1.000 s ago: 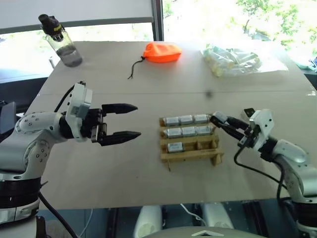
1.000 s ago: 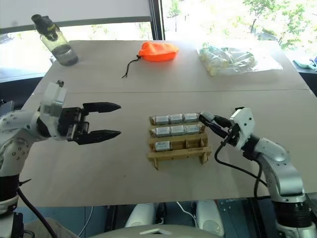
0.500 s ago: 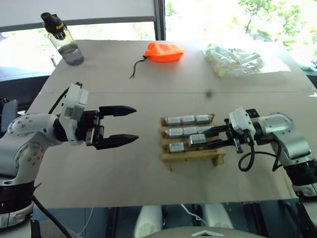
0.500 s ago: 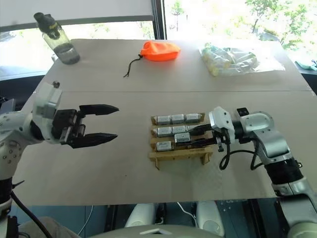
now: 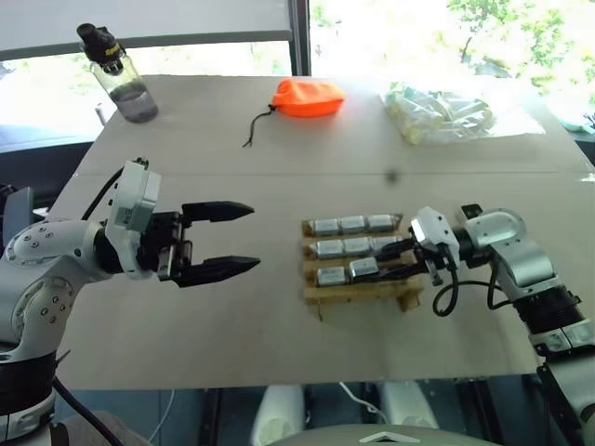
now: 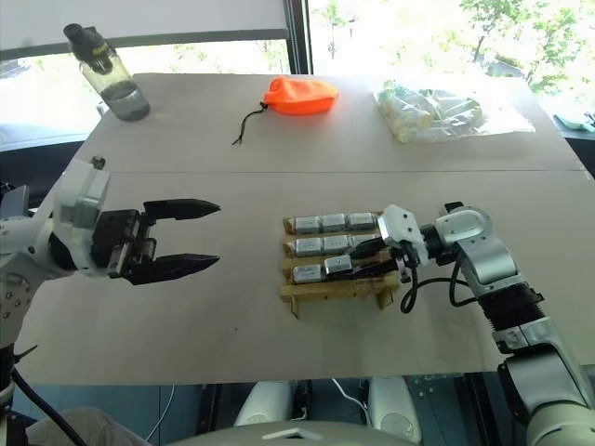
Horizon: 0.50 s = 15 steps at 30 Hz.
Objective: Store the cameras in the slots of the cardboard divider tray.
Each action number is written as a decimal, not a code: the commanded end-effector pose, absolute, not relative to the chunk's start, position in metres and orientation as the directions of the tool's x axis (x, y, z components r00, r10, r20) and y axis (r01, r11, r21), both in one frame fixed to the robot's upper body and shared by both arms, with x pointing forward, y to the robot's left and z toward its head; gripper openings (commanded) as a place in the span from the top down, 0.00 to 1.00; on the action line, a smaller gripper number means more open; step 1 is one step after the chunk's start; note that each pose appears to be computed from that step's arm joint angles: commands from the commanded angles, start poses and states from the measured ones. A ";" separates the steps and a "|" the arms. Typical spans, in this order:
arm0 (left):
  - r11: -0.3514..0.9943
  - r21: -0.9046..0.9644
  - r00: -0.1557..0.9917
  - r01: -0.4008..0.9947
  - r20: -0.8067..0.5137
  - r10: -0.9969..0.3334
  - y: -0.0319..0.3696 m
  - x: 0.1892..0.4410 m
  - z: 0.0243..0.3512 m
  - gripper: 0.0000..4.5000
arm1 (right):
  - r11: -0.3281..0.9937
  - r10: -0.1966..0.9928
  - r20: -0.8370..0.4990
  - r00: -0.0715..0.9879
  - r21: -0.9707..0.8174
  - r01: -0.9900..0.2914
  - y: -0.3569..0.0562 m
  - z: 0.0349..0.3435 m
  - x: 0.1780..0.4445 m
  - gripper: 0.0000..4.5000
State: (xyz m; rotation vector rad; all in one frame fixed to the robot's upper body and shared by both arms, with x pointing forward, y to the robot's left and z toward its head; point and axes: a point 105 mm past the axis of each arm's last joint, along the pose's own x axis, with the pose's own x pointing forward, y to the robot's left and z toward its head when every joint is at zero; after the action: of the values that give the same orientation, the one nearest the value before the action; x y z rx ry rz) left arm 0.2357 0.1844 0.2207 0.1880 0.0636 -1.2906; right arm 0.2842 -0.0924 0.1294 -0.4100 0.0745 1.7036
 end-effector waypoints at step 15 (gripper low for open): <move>0.241 0.153 0.263 0.958 -0.144 -0.954 0.180 0.234 0.232 0.02 | -0.100 0.972 -0.229 -0.057 -0.183 -0.978 -0.103 0.169 0.268 0.29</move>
State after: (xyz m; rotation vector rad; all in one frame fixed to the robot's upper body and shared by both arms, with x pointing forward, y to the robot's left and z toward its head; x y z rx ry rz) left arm 0.2371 0.1820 0.2247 0.2010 0.0487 -1.2937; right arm 0.2715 -0.1004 0.1504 -0.3368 0.0848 1.6541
